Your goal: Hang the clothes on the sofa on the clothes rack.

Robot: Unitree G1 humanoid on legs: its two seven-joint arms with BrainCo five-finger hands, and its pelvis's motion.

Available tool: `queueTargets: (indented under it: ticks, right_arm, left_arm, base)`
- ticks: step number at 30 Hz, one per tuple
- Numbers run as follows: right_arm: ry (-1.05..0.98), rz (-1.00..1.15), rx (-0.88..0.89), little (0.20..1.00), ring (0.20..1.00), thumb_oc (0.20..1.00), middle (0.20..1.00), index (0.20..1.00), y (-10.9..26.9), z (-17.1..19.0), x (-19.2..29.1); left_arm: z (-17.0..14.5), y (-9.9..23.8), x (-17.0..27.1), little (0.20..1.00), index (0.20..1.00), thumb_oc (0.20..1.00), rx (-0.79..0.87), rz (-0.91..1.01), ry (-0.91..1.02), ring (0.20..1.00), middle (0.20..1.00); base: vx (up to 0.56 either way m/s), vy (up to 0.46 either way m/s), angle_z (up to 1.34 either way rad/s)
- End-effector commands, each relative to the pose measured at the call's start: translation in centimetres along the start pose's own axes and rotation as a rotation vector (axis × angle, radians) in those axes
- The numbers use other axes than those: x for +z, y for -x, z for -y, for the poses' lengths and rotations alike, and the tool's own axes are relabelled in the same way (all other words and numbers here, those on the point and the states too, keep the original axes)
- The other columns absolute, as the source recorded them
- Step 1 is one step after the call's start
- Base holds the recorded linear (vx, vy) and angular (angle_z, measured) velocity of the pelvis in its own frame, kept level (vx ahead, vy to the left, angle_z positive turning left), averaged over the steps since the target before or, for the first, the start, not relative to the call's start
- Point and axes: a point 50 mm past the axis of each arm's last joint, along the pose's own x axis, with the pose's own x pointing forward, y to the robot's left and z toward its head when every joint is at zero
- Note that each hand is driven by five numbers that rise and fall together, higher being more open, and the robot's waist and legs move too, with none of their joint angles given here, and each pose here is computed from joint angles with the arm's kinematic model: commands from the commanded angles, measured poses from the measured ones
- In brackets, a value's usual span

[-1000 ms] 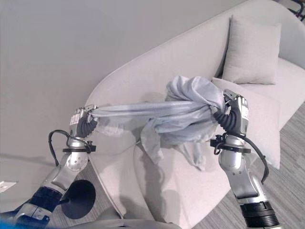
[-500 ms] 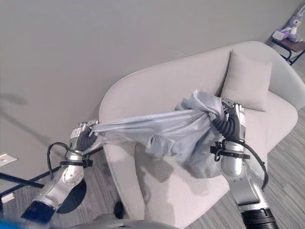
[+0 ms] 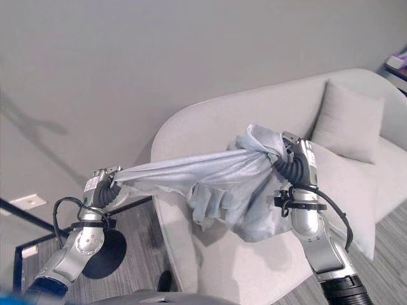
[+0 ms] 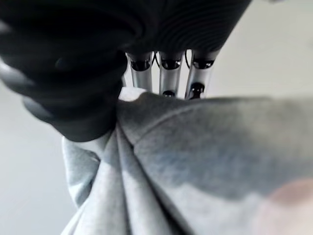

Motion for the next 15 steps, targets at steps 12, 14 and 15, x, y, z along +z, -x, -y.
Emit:
queueTargets:
  ticks: [12,14,15]
  right_arm:
    - [-0.044,-0.006,-0.160,0.200,0.200,0.200,0.200,0.200,1.7,2.9,-0.3]
    - [-0.056,-0.019,-0.175,0.200,0.200,0.200,0.200,0.200,1.9,2.8,-0.4]
    - [-0.056,-0.016,-0.184,0.200,0.200,0.200,0.200,0.200,1.9,2.8,-0.3]
  left_arm:
    - [-0.5,-1.0,1.1,0.200,0.200,0.200,0.030,0.088,0.042,0.200,0.200]
    - [-0.4,-1.0,1.2,0.200,0.200,0.200,0.012,0.104,0.024,0.200,0.200]
    - [-0.6,-1.0,1.2,0.200,0.200,0.200,0.010,0.117,0.008,0.200,0.200]
  base:
    - [-0.07,0.199,0.89]
    - [-0.03,0.331,0.56]
    - [-0.08,0.426,0.28]
